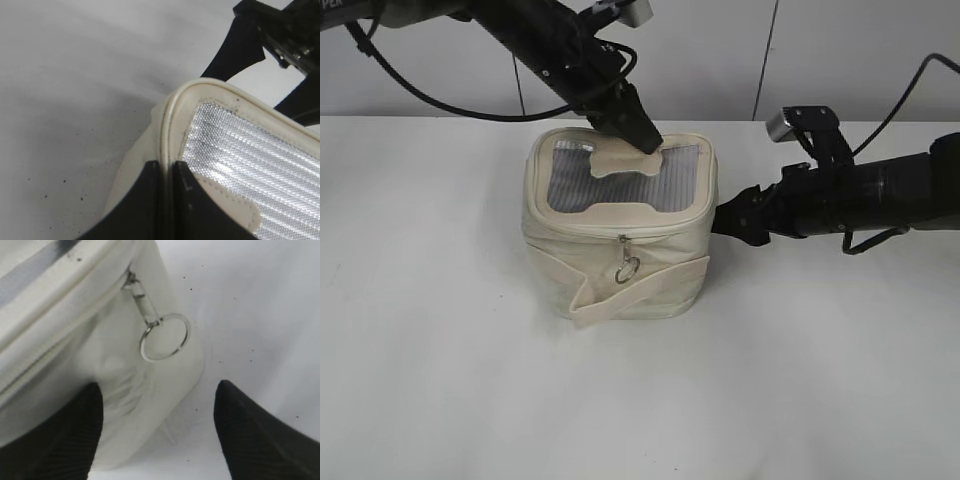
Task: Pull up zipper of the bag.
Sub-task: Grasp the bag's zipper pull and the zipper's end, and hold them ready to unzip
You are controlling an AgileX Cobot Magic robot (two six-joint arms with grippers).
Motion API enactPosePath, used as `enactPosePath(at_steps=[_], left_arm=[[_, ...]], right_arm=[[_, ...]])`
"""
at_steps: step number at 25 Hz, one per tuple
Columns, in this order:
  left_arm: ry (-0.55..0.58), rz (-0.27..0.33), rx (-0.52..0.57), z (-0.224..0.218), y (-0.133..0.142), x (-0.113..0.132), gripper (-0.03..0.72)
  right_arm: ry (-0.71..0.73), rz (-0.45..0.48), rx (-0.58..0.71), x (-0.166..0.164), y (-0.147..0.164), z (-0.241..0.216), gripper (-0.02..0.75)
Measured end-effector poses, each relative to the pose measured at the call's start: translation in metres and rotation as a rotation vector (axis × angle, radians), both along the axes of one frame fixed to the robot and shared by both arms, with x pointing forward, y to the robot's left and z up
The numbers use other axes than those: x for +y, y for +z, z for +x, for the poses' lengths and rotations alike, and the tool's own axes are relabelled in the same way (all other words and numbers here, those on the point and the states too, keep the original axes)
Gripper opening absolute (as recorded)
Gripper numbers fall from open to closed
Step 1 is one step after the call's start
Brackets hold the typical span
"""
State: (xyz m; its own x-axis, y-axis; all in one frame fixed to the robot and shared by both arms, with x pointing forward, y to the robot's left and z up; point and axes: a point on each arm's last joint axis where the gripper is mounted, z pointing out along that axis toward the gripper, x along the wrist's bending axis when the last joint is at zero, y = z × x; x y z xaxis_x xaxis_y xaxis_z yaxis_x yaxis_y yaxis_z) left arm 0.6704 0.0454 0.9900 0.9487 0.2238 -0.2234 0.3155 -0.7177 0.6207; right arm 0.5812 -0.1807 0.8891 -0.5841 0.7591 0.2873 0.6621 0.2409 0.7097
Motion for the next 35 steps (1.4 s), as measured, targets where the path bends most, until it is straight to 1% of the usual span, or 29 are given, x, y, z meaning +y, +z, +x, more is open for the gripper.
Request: enactPosePath(at_steps=[11, 13, 19, 20, 21, 22, 23, 25, 28, 35], left_arm=[[0.011, 0.0, 0.008, 0.0, 0.0, 0.0, 0.044], [0.012, 0.0, 0.008, 0.0, 0.0, 0.0, 0.044], [0.015, 0.001, 0.009, 0.0, 0.0, 0.0, 0.044], [0.015, 0.001, 0.009, 0.0, 0.0, 0.0, 0.044], [0.015, 0.001, 0.009, 0.0, 0.0, 0.0, 0.044], [0.015, 0.001, 0.009, 0.0, 0.0, 0.0, 0.044], [0.015, 0.001, 0.009, 0.0, 0.0, 0.0, 0.044], [0.015, 0.001, 0.009, 0.0, 0.0, 0.0, 0.044], [0.02, 0.001, 0.01, 0.0, 0.0, 0.0, 0.044], [0.047, 0.003, 0.034, 0.0, 0.0, 0.0, 0.044]], right_arm=[[-0.008, -0.01, -0.053, 0.005, 0.008, 0.018, 0.491], [-0.011, -0.014, -0.054, 0.004, 0.008, 0.019, 0.468], [-0.02, 0.001, -0.044, 0.009, -0.003, 0.036, 0.414], [-0.022, 0.003, -0.048, 0.01, -0.004, 0.04, 0.376], [-0.022, 0.005, -0.051, 0.011, -0.004, 0.042, 0.316], [-0.022, 0.006, -0.058, 0.011, -0.003, 0.044, 0.208], [-0.023, 0.01, -0.06, 0.012, -0.002, 0.045, 0.122], [-0.033, 0.012, -0.051, 0.011, -0.002, 0.044, 0.048], [-0.039, 0.019, -0.027, 0.009, 0.0, 0.032, 0.013], [-0.05, 0.005, 0.018, -0.005, 0.019, -0.026, 0.008]])
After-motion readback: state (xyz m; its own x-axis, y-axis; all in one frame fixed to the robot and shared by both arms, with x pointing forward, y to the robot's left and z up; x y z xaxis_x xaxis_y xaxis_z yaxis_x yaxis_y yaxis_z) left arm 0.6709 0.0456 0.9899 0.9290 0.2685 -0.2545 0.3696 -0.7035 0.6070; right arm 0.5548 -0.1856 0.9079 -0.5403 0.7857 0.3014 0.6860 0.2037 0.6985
